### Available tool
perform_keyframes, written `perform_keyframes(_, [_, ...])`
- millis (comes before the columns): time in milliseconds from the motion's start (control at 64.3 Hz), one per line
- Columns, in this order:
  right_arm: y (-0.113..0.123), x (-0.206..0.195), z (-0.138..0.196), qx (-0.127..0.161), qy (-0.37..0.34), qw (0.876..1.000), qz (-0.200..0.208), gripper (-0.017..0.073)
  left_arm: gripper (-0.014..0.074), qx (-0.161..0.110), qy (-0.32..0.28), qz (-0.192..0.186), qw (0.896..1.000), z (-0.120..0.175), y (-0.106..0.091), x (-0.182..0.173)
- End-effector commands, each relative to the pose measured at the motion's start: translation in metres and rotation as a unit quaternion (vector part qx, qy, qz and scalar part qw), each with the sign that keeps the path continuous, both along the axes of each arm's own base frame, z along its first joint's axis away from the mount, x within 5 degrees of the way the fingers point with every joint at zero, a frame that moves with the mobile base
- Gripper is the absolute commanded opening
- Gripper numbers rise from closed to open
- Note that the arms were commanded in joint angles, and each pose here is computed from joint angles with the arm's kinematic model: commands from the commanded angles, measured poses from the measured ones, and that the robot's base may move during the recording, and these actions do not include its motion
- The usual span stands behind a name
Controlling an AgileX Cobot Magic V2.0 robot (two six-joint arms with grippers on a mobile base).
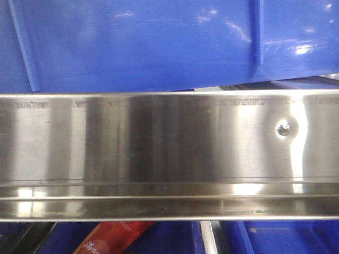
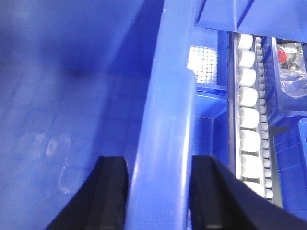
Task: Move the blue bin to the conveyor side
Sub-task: 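Lift the blue bin with both grippers off the roller shelf, then pull the held blue bin back toward the robot, clear of the shelf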
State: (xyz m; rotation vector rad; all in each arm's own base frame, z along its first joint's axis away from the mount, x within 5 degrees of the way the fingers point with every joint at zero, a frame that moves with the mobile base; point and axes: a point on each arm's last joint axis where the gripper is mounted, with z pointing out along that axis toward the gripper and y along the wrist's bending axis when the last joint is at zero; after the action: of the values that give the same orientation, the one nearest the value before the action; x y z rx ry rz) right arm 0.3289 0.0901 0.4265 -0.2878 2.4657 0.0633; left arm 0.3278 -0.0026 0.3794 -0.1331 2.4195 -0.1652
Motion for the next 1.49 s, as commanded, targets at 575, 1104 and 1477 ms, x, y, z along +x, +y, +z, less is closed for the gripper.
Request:
perform_keyframes(575, [-0.015, -0.040, 0.059, 0.020, -0.092, 0.995, -0.010, -0.0089, -0.0020, -0.004, -0.069, -0.010, 0.998, 0.073, -0.005, -0.023])
perform_keyframes(1104, [-0.040, -0.091, 0.063, 0.038, -0.138, 0.989, -0.026, -0.0088, -0.0020, 0.024, -0.105, 0.006, 0.994, 0.110, -0.040, -0.068])
perform_keyframes(1477, [-0.043, -0.119, 0.056, 0.058, -0.150, 0.987, -0.019, -0.0088, -0.0020, 0.013, -0.096, 0.021, 0.995, 0.120, -0.034, -0.096])
